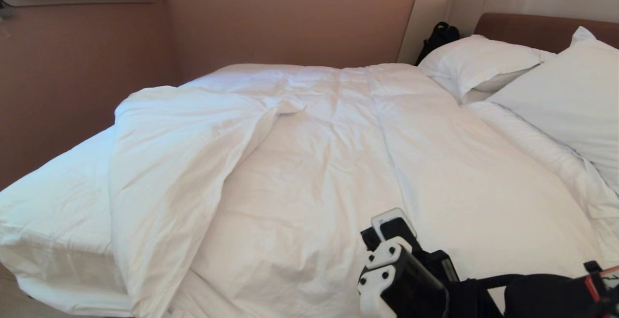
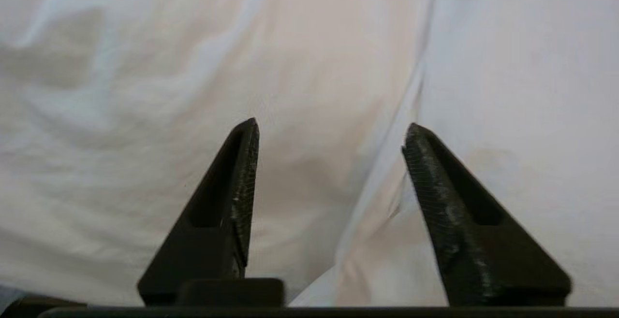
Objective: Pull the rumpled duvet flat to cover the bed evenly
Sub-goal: Flatten the corners of the folded blanket
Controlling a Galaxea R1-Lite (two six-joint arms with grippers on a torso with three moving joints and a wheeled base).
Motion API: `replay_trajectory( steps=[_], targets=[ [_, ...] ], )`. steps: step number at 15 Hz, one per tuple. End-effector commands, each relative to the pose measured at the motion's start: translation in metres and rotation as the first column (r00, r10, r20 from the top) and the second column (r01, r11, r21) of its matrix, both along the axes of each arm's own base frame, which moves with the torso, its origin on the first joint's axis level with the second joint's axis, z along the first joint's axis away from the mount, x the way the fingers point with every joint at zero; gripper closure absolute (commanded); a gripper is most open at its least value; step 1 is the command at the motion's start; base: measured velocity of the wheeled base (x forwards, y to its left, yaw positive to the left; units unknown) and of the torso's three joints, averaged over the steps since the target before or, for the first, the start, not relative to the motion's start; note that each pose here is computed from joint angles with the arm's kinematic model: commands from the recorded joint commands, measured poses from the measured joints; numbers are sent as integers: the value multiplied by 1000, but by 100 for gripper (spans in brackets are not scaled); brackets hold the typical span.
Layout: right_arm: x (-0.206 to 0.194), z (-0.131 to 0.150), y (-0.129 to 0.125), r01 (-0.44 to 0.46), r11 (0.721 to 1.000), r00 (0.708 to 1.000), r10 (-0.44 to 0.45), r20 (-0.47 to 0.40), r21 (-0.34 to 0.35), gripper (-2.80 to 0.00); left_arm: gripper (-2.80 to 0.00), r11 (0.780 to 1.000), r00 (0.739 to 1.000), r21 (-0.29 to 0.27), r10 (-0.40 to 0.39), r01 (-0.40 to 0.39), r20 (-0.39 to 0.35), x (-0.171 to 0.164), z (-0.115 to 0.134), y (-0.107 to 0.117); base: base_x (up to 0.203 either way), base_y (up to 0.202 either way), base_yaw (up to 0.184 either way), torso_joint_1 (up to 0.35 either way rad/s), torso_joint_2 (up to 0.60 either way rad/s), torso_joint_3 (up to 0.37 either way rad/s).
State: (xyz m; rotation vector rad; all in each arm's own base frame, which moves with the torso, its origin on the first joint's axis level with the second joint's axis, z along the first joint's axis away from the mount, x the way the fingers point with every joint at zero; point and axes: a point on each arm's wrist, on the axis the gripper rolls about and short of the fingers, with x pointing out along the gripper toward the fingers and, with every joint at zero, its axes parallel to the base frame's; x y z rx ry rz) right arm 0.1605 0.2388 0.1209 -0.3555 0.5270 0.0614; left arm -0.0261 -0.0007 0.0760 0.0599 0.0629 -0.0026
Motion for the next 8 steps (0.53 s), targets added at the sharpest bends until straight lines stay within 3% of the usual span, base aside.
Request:
replay_trajectory(
  steps=[1,4,8],
  targets=[
    [15,5,-15,78,997,997,-78,12,16,0,0,1000,1000,1,1,-1,0,0,0,0,0,0,0,0,0,0],
    [26,6,-29,129,991,992,-129,1,31,0,0,1000,1000,1,1,-1,-1,0,0,0,0,0,0,0,0,0],
    [55,19,-72,241,963,971,-237,-44,118,0,0,1000,1000,1,1,-1,-1,0,0,0,0,0,0,0,0,0]
  ],
)
